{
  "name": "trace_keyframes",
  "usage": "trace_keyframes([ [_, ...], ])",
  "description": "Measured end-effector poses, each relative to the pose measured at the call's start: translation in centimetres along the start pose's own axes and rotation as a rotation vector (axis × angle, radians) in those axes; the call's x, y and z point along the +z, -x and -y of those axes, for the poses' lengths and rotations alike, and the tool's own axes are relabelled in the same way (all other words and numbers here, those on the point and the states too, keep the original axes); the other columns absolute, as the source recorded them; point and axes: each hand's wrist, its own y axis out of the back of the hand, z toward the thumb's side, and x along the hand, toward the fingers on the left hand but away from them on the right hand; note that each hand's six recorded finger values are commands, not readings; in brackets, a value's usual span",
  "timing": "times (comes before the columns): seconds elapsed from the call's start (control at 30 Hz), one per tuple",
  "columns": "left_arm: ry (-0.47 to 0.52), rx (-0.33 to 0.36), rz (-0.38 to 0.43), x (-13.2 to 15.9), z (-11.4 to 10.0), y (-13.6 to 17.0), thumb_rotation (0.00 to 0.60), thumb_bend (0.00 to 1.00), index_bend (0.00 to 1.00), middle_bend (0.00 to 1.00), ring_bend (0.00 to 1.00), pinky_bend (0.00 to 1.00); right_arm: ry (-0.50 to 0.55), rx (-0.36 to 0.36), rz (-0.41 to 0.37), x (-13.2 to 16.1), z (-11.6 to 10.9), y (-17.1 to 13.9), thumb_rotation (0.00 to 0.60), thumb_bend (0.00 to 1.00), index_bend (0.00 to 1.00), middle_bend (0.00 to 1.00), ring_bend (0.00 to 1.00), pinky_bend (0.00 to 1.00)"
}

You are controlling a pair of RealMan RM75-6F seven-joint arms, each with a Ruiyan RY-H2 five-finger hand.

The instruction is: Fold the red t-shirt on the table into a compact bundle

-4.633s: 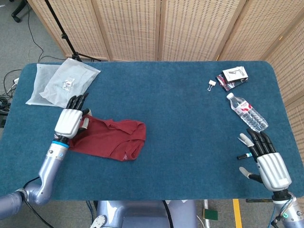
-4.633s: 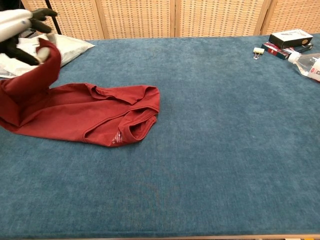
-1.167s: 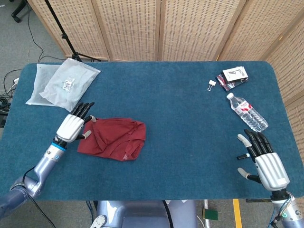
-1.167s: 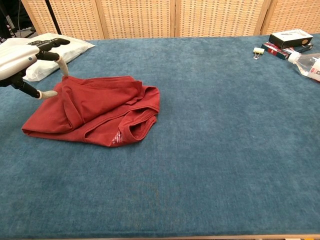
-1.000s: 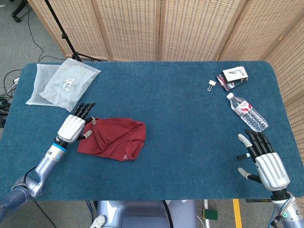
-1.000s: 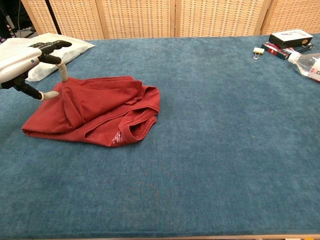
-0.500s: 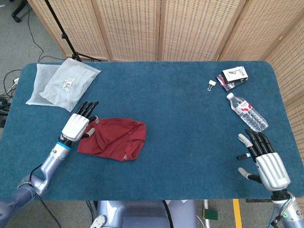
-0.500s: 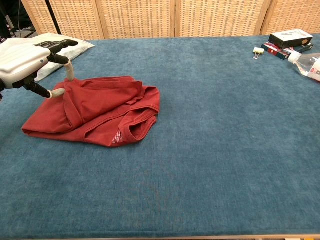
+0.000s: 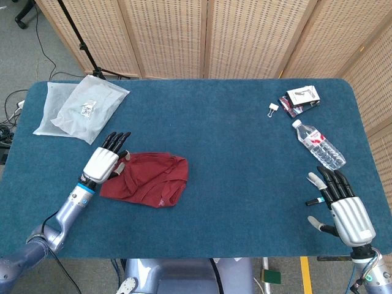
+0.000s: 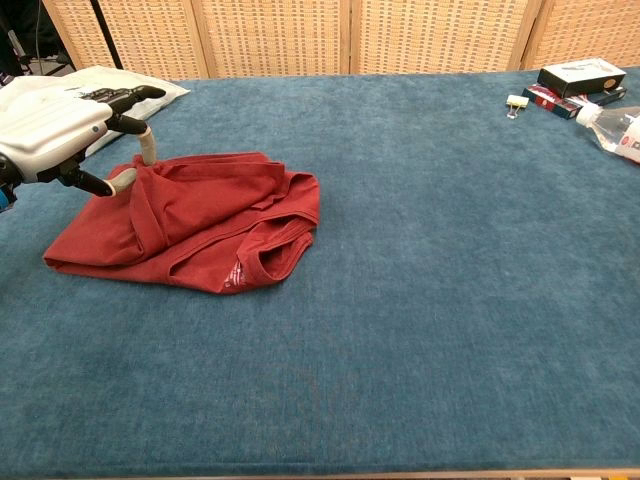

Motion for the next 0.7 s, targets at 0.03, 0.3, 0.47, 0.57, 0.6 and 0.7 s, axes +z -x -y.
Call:
trace_keyframes([
  [0.03, 0.001, 0.001, 0.001, 0.0, 0.0, 0.0, 0.6, 0.48, 0.64, 0.0, 0.0, 0.0, 0.001, 0.0, 0.0, 0.0, 0.0, 0.0, 0.6, 0.0, 0.0, 0.0, 0.0, 0.0],
  [0.3, 0.005, 0.024, 0.021, 0.5, -0.4, 0.1, 0.6, 0.49, 0.71, 0.0, 0.0, 0.0, 0.003, 0.0, -0.001, 0.0, 0.0, 0.0, 0.6, 0.0, 0.0, 0.0, 0.0, 0.0],
  [0.47, 0.006, 0.051, 0.062, 1.4, -1.0, 0.3, 0.6, 0.49, 0.72, 0.0, 0.0, 0.0, 0.005, 0.002, -0.002, 0.0, 0.0, 0.0, 0.6, 0.0, 0.0, 0.0, 0.0, 0.0],
  [0.57, 0.004, 0.062, 0.091, 2.0, -1.3, 0.5, 0.6, 0.49, 0.72, 0.0, 0.0, 0.0, 0.005, 0.002, -0.003, 0.1, 0.0, 0.0, 0.6, 0.0, 0.0, 0.0, 0.0, 0.0],
  [0.6, 0.002, 0.065, 0.099, 2.2, -1.4, 0.5, 0.6, 0.49, 0.72, 0.0, 0.0, 0.0, 0.005, 0.002, -0.003, 0.1, 0.0, 0.0, 0.6, 0.0, 0.0, 0.0, 0.0, 0.0],
  [0.7, -0.002, 0.077, 0.133, 3.1, -1.6, 0.8, 0.6, 0.49, 0.72, 0.0, 0.0, 0.0, 0.006, 0.001, -0.003, 0.1, 0.0, 0.0, 0.6, 0.0, 0.0, 0.0, 0.0, 0.0],
])
